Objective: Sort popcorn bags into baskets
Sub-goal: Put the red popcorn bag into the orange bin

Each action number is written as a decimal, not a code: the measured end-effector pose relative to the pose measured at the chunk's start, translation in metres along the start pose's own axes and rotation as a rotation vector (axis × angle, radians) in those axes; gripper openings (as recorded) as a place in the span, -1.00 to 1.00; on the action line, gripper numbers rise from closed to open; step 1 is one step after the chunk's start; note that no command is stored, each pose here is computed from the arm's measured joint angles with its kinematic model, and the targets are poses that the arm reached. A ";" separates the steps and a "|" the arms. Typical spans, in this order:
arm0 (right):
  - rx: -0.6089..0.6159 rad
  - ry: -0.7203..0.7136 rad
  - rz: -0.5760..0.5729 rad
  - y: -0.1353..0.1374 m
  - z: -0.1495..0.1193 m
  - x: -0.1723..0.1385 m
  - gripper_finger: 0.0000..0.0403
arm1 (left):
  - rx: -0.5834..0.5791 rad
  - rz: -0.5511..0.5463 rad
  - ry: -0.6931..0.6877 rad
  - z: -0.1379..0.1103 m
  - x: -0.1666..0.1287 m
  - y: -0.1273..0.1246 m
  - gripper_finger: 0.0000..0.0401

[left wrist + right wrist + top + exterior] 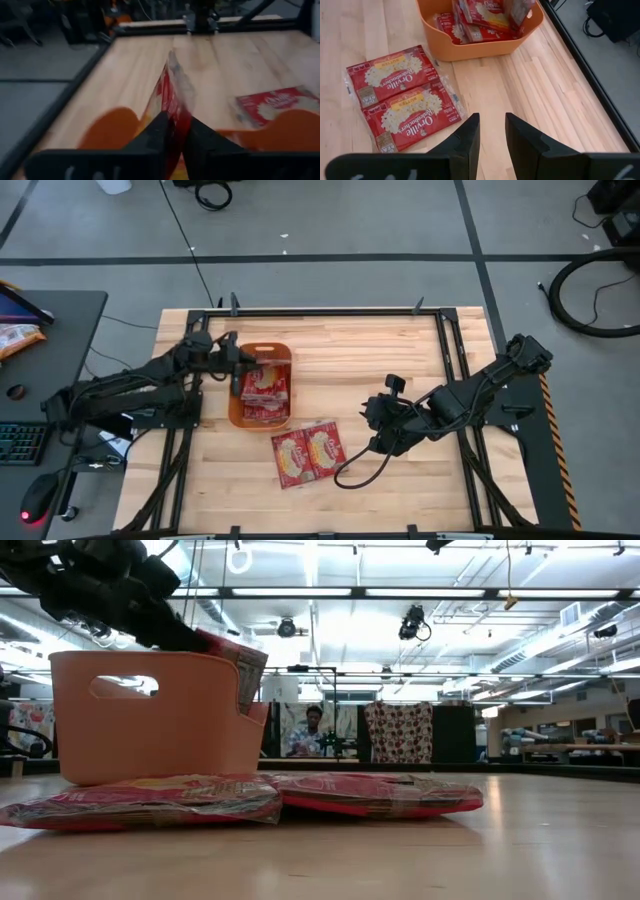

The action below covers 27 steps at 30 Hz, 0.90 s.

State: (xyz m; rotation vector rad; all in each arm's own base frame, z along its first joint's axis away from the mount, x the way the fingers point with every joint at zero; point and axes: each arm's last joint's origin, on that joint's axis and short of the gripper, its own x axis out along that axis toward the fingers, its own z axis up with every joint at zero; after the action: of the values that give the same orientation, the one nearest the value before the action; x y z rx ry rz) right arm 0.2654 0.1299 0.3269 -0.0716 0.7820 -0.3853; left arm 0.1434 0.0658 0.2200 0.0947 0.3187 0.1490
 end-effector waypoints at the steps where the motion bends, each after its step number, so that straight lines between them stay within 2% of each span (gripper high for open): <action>1: 0.000 0.000 0.000 0.000 0.000 0.000 -0.52 | -0.012 -0.011 0.009 -0.001 0.000 -0.001 -0.71; 7: 0.007 0.000 0.001 0.000 0.000 0.000 -0.52 | -0.085 -0.050 0.028 -0.002 0.001 -0.007 -0.45; 12: 0.006 0.006 0.007 0.001 0.000 0.001 -0.52 | -0.126 -0.082 0.014 0.000 0.003 -0.012 -0.32; 22: 0.010 0.015 0.029 0.002 0.000 0.001 -0.52 | -0.112 -0.136 -0.062 0.009 -0.001 -0.022 -0.29; 27: -0.024 0.011 0.108 0.009 -0.004 0.009 -0.52 | -0.142 -0.248 -0.143 0.019 -0.001 -0.032 -0.28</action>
State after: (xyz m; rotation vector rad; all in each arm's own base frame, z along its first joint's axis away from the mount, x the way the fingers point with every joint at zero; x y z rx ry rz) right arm 0.2709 0.1358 0.3158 -0.0496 0.7980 -0.2745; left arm 0.1524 0.0330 0.2344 -0.0752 0.1747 -0.0808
